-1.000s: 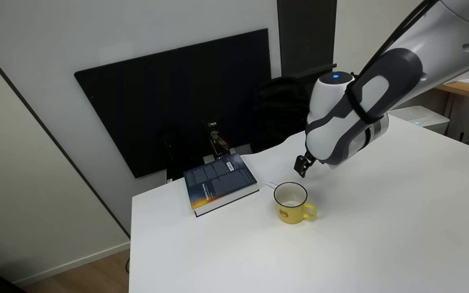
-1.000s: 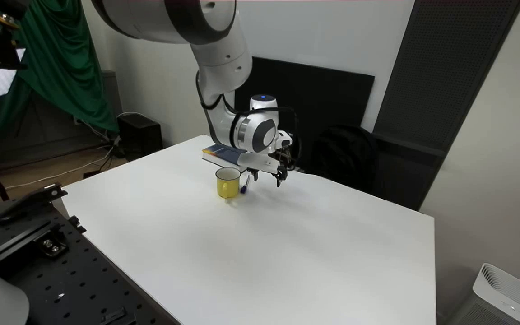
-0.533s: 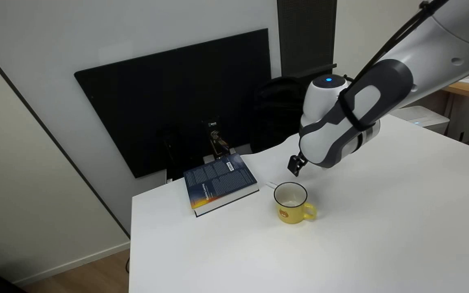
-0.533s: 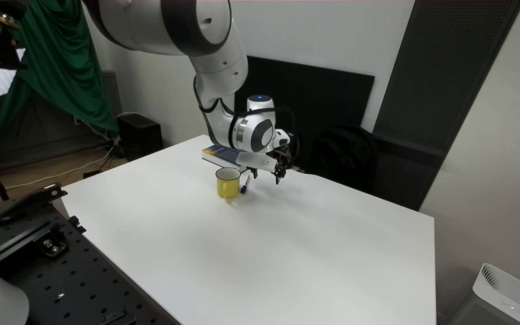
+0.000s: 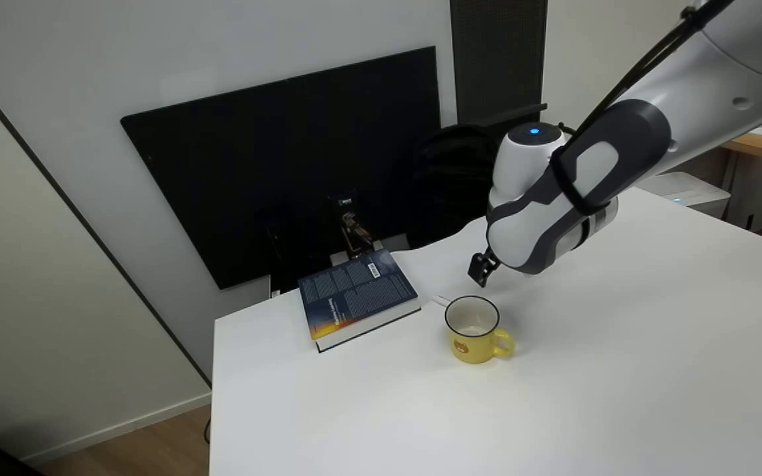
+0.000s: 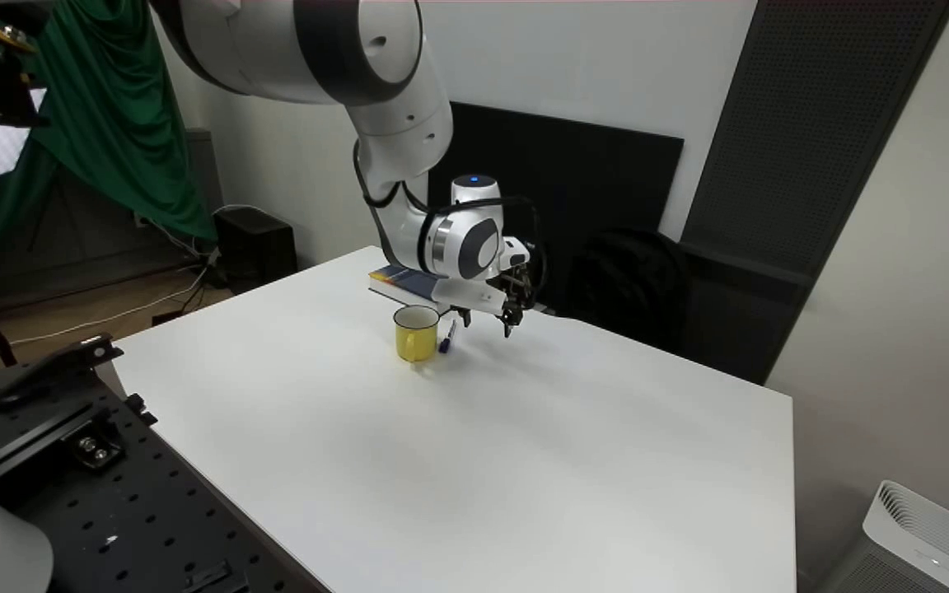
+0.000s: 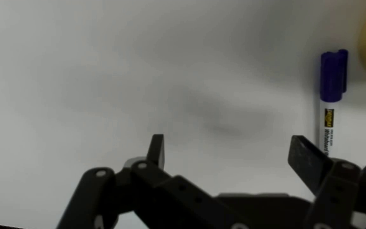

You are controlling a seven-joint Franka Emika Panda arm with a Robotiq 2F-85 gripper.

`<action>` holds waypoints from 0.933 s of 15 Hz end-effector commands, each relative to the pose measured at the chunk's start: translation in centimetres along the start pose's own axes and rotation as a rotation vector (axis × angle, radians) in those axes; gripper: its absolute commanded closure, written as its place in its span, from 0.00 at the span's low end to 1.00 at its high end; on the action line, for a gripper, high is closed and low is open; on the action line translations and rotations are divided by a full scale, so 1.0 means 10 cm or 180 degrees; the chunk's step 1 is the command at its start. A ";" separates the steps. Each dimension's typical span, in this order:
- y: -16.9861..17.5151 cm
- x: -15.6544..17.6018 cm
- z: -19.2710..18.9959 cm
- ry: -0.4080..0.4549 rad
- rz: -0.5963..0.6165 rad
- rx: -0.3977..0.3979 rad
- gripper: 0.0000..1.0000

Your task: Put the marker in the mug

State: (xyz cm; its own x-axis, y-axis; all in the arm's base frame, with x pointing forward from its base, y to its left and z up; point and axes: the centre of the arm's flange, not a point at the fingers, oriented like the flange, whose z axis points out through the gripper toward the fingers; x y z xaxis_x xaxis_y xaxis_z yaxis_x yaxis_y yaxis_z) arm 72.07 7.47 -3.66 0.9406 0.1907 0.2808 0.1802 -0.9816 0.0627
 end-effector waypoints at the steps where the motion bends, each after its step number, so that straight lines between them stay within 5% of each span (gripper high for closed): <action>1: 0.05 0.10 0.08 0.0132 -0.0011 -0.0191 0.00; 4: 0.06 0.19 0.15 0.0157 -0.0076 -0.0321 0.00; 14: -0.03 0.56 0.24 0.0472 -0.0012 -0.0147 0.00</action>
State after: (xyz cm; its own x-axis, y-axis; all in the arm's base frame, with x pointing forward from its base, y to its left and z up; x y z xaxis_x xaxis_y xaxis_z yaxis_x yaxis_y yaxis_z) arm 74.85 7.88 -2.32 0.9000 0.2254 0.3730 0.1906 -0.9732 0.1284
